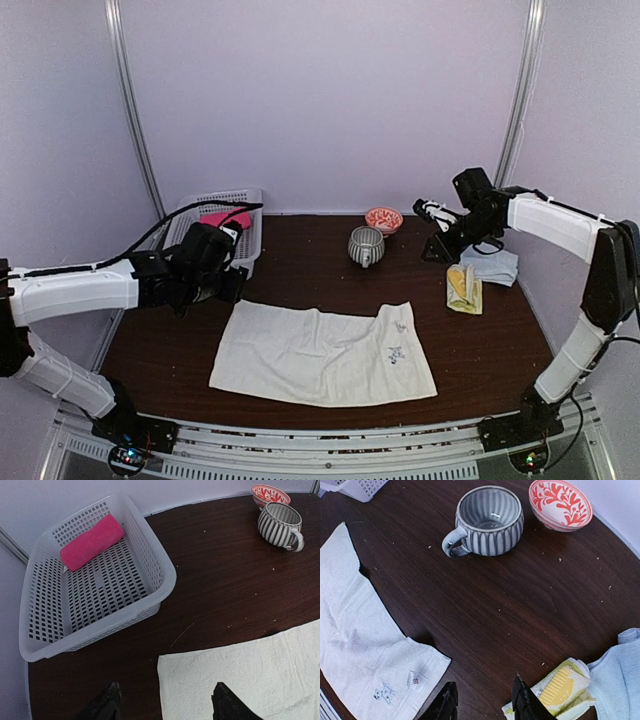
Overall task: Roll the towels
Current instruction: Flatten out the towel at the center of the board.
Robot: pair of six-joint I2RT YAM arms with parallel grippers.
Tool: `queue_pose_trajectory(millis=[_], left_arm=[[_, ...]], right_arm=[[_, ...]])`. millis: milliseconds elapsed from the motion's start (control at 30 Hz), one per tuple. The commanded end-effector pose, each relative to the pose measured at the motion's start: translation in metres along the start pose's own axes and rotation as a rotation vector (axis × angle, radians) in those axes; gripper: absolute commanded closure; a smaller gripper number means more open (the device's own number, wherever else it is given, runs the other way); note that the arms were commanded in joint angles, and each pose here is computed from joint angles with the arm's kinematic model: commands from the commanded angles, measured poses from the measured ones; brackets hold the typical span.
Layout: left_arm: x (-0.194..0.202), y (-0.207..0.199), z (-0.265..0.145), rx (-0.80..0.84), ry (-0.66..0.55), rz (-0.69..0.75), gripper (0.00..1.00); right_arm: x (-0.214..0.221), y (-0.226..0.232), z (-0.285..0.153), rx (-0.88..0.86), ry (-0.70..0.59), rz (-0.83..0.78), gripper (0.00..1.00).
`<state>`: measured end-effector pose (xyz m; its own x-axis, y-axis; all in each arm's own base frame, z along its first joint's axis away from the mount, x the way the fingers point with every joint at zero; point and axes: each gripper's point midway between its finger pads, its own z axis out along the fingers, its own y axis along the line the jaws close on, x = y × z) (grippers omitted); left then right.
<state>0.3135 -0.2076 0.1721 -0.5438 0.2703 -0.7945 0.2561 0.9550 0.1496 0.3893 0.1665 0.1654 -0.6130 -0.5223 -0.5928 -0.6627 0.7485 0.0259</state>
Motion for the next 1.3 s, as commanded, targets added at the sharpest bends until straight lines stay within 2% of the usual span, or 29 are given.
queue_pose_trajectory(millis=[0, 167, 333, 400, 533, 667, 767, 1100, 1267], left_arm=[[-0.02, 0.003, -0.024, 0.046, -0.066, -0.104, 0.36], [0.021, -0.006, -0.03, 0.151, 0.031, -0.138, 0.45], [0.066, -0.013, -0.032, 0.203, 0.188, -0.156, 0.56], [0.081, -0.018, -0.034, 0.224, 0.256, -0.168, 0.63], [0.113, -0.027, -0.035, 0.26, 0.394, -0.165, 0.85], [0.147, -0.042, -0.031, 0.329, 0.5, -0.175, 0.93], [0.165, -0.046, -0.027, 0.334, 0.553, -0.185, 1.0], [0.218, -0.041, -0.027, 0.291, 0.694, -0.211, 1.0], [0.233, -0.039, -0.037, 0.282, 0.71, -0.251, 1.0]], right_arm=[[-0.029, 0.013, -0.057, 0.022, -0.178, -0.043, 0.62], [0.027, 0.078, -0.067, -0.168, -0.124, -0.23, 0.59], [0.09, 0.124, -0.055, -0.315, 0.02, -0.384, 0.6], [0.109, 0.139, -0.049, -0.363, 0.078, -0.411, 0.62], [0.133, 0.164, -0.033, -0.397, 0.158, -0.49, 0.67], [0.135, 0.177, -0.017, -0.371, 0.195, -0.557, 0.68], [0.151, 0.172, 0.002, -0.326, 0.284, -0.617, 0.7], [0.188, 0.163, 0.043, -0.28, 0.47, -0.692, 0.74], [0.208, 0.154, 0.04, -0.256, 0.532, -0.7, 0.75]])
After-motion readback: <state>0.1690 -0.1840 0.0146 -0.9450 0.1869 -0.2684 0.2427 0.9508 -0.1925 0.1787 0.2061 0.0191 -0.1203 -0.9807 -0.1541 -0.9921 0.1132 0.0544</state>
